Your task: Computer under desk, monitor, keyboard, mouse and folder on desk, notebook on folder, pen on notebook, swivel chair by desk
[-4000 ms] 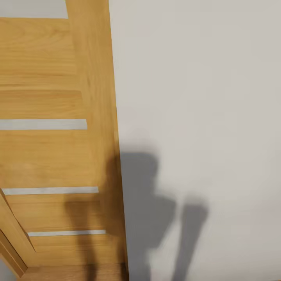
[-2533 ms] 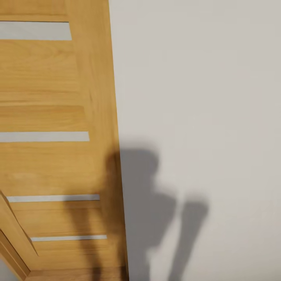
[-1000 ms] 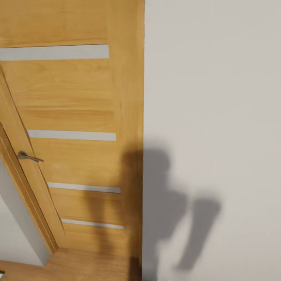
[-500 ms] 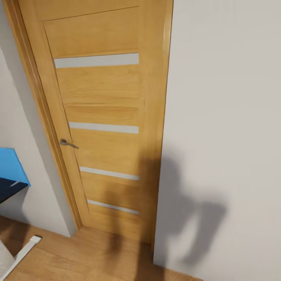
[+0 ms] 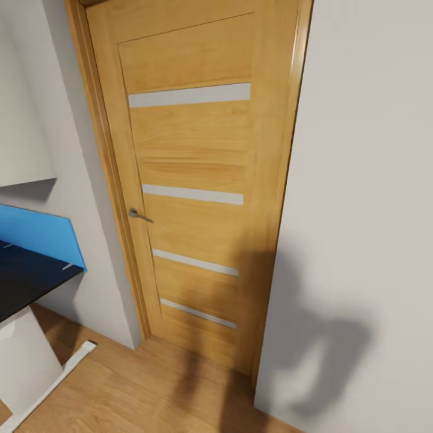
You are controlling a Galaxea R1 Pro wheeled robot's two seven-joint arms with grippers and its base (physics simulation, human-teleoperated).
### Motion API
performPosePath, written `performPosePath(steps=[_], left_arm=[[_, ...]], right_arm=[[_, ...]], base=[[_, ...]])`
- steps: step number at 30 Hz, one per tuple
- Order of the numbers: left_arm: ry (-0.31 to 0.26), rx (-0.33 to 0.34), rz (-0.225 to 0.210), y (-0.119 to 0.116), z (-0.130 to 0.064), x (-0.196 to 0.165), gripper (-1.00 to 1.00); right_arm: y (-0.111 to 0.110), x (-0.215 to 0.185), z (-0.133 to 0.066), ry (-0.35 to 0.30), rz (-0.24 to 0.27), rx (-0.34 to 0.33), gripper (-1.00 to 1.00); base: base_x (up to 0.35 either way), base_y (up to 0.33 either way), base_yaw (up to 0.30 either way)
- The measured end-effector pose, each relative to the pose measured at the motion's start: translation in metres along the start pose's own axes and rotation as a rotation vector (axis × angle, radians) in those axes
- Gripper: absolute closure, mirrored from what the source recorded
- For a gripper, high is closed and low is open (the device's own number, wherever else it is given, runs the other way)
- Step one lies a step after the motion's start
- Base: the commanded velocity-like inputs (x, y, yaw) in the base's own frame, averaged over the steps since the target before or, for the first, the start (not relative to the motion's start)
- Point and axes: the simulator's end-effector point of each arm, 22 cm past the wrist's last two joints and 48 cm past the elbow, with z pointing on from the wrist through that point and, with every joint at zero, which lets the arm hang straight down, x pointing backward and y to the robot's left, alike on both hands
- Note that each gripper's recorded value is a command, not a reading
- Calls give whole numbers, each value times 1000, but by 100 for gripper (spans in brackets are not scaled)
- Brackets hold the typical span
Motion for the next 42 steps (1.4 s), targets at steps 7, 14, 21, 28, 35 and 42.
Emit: performPosePath(steps=[7, 14, 21, 28, 35, 42], left_arm=[[10, -2, 2, 1, -1, 5, -100], [21, -1, 0, 0, -3, 10, -100], [25, 0, 3, 1, -3, 11, -100], [14, -3, 2, 2, -3, 9, -100], [-53, -5, -3, 2, -3, -5, -100], [-52, -4, -2, 2, -4, -3, -100]], right_arm=[[-6, -8, 1, -32, 3, 20, -100], [-13, -10, 1, -38, 3, 49, -100], [-12, -11, 2, -37, 6, 53, -100], [-13, -15, 2, -56, 16, 58, -100], [-28, -31, 8, -98, 87, 115, -100], [-56, -42, 14, -118, 139, 177, -100]], base=[[0, 0, 279], [0, 0, 279], [0, 0, 279], [0, 0, 279], [0, 0, 279], [0, 0, 279]])
